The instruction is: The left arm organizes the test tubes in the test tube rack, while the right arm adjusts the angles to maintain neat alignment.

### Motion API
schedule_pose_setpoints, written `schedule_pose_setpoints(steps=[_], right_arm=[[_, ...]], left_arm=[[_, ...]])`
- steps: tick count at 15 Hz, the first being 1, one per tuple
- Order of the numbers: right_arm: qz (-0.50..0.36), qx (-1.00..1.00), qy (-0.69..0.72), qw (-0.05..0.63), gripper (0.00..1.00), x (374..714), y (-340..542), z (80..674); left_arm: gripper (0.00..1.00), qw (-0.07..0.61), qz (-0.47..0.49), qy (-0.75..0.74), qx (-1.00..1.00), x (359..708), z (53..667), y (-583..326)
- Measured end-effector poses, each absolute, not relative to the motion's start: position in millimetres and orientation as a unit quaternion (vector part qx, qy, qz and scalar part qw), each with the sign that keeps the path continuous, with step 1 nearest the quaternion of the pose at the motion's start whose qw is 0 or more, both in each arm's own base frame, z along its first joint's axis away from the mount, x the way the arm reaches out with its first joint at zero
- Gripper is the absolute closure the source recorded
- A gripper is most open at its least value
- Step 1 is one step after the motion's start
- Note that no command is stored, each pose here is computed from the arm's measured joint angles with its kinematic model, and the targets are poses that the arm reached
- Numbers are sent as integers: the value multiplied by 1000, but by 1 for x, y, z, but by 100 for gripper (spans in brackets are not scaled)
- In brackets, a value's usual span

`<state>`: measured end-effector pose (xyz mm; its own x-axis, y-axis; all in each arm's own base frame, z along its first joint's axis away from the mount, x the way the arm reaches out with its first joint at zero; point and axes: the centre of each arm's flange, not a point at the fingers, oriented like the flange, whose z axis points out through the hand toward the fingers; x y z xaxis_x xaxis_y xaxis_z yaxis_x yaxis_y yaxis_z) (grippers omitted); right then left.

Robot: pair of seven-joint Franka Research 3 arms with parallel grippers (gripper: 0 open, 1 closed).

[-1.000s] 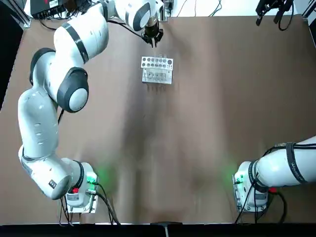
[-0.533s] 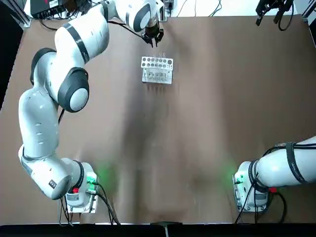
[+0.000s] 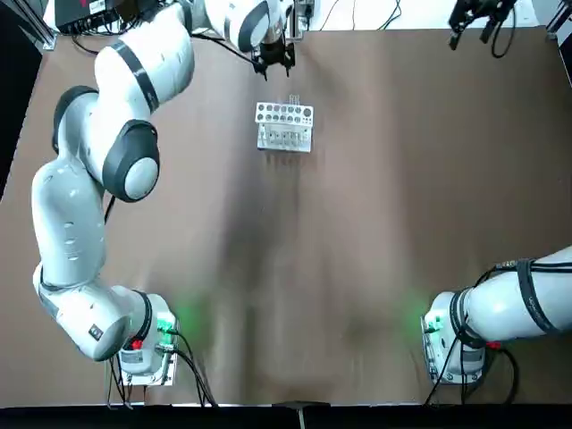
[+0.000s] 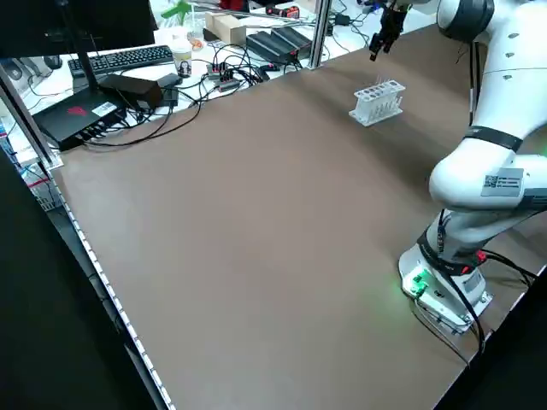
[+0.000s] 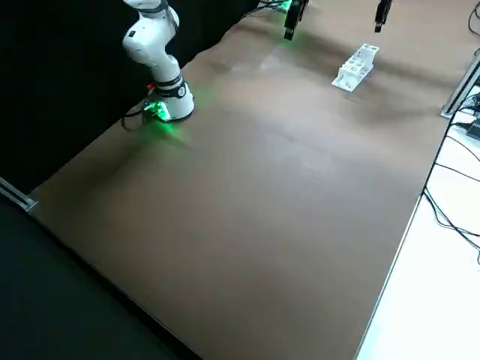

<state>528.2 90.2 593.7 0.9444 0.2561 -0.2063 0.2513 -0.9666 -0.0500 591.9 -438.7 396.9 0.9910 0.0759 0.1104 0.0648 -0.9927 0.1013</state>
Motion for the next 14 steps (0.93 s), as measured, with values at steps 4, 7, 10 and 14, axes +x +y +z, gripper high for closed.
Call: schedule_pose_setpoints(steps=[4, 7, 10, 14], right_arm=[[115, -977, -179, 3, 0, 528, 155, 569], [106, -975, -190, 41, 0, 530, 198, 555], [101, -976, -165, 98, 0, 535, 228, 542], [91, -982, -135, 100, 0, 533, 306, 500]], left_arm=[[0, 30, 51, 1, 998, 610, 479, -360], [0, 11, 27, -31, 999, 603, 533, -301], [0, -1, -8, -79, 997, 593, 571, -243], [0, -5, -41, -127, 991, 579, 612, -154]])
